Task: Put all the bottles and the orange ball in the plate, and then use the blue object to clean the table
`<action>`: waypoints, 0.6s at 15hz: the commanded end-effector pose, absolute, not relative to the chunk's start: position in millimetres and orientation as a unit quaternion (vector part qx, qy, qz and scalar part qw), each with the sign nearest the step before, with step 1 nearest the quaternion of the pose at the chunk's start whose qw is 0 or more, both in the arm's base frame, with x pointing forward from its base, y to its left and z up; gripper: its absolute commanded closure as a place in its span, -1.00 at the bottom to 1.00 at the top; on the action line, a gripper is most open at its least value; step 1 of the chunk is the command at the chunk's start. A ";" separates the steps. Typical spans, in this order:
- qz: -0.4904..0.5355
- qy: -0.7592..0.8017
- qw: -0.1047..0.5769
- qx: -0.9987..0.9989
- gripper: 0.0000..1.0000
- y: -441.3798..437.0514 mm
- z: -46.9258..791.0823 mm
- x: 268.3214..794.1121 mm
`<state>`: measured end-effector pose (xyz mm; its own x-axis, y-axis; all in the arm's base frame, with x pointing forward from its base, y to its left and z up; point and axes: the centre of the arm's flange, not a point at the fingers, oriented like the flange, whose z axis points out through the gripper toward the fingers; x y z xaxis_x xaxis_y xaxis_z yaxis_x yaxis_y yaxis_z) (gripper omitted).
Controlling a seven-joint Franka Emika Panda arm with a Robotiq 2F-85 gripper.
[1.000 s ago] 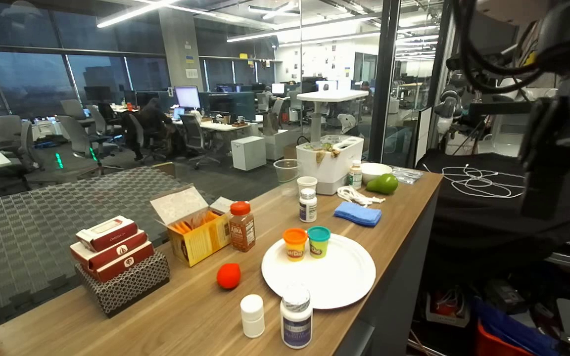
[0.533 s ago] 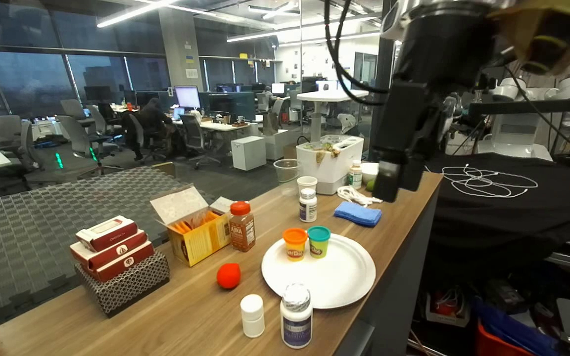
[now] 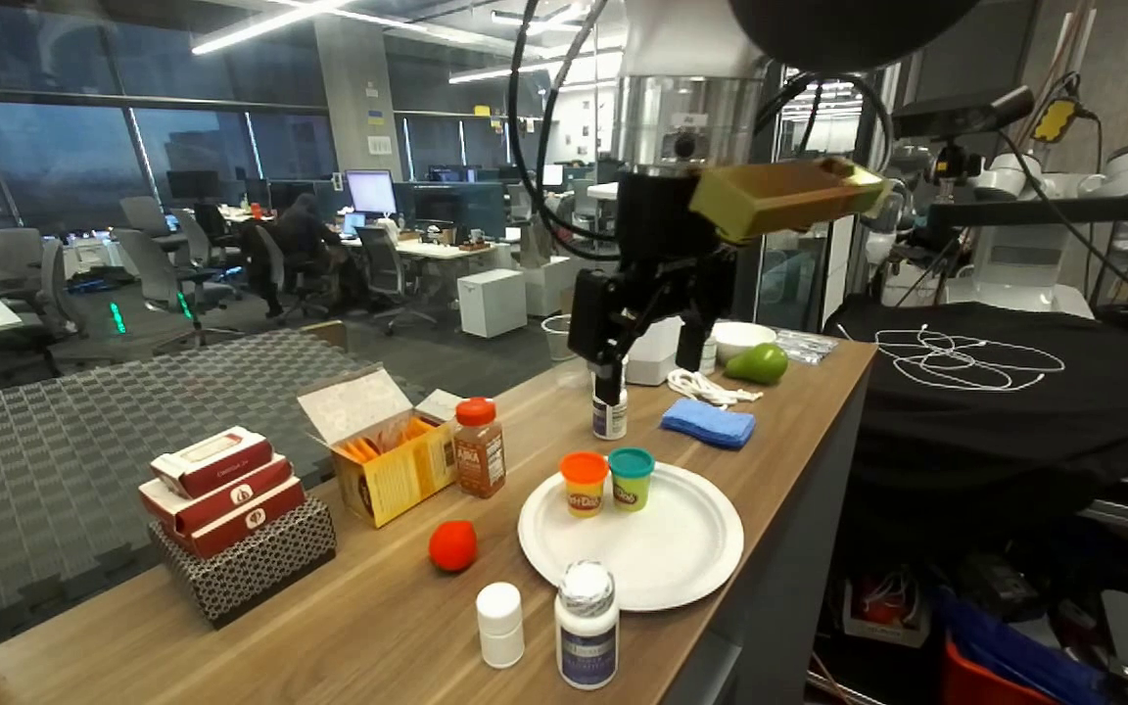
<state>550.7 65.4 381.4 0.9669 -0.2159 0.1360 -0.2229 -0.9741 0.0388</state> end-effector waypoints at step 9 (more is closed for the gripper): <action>0.086 -0.187 0.025 0.978 -1.00 -0.7 338.5 666.7</action>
